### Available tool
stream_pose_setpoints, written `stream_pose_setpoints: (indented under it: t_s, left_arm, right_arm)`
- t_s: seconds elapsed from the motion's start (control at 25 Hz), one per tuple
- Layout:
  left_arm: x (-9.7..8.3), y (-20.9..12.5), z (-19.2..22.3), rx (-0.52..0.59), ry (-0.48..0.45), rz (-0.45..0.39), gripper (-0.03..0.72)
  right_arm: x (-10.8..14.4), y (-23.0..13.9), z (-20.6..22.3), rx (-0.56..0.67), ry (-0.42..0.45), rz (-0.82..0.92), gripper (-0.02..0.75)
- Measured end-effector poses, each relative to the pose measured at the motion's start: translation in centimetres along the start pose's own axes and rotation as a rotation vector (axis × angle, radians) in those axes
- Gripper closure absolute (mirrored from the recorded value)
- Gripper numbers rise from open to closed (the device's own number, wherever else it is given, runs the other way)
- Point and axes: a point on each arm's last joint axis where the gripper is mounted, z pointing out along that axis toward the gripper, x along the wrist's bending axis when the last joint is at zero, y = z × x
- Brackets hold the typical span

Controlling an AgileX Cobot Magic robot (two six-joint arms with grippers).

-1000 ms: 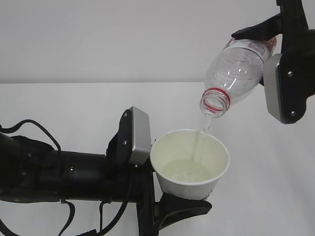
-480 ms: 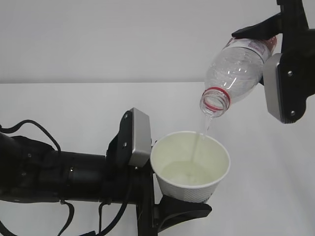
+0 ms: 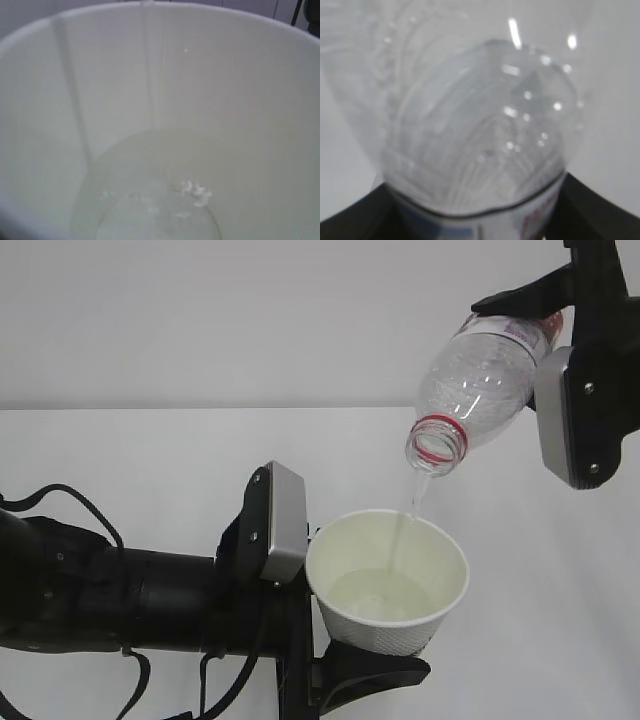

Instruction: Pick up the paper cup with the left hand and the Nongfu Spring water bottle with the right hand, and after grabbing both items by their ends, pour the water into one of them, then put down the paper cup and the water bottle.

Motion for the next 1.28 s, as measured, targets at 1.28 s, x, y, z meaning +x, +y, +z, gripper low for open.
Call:
stream_pose_setpoints:
  t_s: [1.28]
  left_arm:
    - [-0.03, -0.03, 0.02, -0.002, -0.004, 0.000, 0.109]
  right_arm:
    - [-0.08, -0.04, 0.00, 0.005, -0.008, -0.009, 0.257]
